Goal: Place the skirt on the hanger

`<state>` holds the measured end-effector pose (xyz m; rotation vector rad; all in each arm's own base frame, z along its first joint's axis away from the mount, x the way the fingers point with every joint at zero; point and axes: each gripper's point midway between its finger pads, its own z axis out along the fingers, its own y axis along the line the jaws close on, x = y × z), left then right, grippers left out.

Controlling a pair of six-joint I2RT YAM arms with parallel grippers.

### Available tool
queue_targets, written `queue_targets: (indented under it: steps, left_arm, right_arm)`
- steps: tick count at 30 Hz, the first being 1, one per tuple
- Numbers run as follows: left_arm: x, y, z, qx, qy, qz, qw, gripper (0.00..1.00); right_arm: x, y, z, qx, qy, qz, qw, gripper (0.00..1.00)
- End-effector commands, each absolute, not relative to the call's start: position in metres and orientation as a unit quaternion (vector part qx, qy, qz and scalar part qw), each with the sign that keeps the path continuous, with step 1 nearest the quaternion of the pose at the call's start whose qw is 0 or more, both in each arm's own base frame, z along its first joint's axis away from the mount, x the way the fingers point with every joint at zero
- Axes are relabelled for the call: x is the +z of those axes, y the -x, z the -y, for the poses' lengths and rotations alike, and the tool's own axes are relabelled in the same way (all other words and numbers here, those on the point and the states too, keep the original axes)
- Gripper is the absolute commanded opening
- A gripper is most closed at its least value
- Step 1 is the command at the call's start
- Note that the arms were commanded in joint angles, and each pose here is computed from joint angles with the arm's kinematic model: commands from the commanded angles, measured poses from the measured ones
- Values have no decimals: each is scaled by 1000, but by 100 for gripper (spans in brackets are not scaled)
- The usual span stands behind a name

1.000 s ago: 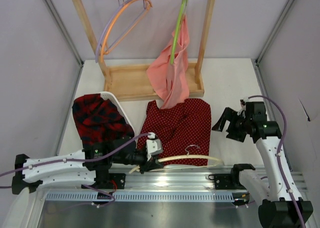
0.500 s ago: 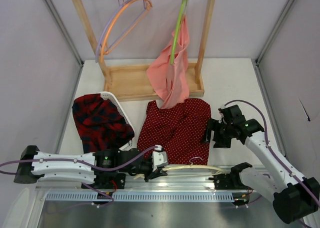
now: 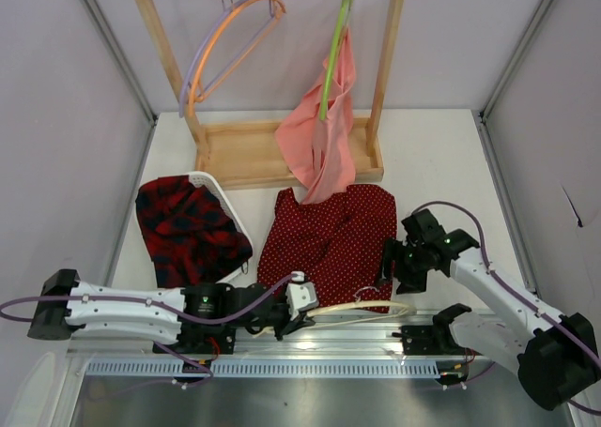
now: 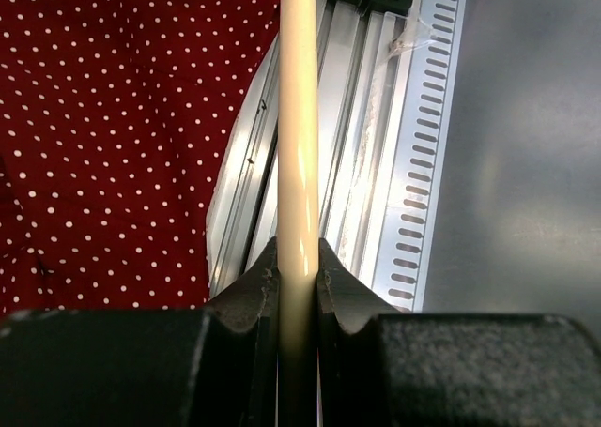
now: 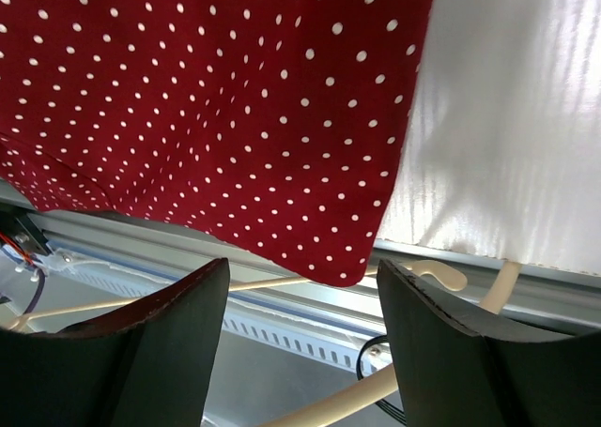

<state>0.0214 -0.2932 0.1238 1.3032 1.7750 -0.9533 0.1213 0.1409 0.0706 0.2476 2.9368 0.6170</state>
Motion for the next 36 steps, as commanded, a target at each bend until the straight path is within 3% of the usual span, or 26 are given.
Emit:
queue_targets:
  steps: [1,12,17,29,31,32,33,36]
  left_arm:
    - [142,-26,301,-390,-472,-686,393,0]
    - [121,-21,301,-371,-471,-707,376,0]
    - [115,-30,295,-351,-453,-723,386,0]
    - [100,-45,281,-333,-404,-750,404,0]
    - [104,-44,284,-337,-403,-748,405,0]
    - [103,-44,284,-336,-404,-749,405,0]
    - [103,-46,284,-332,-402,-750,407,0]
    - [100,-50,282,-321,-398,-753,413,0]
  right_arm:
    - [71,-121,-151,221,-90,-969,65,70]
    - [43,-100,-144,189,-80,-978,28,63]
    - [38,-99,-150,196,-71,-978,18,49]
    - [24,-98,-153,181,-40,-983,7,45]
    - [21,-99,-155,181,-36,-983,2,28]
    - [21,-99,-155,179,-36,-983,1,8]
    - [25,-102,-158,181,-34,-983,5,0]
    - [47,-105,-166,204,-25,-979,11,0]
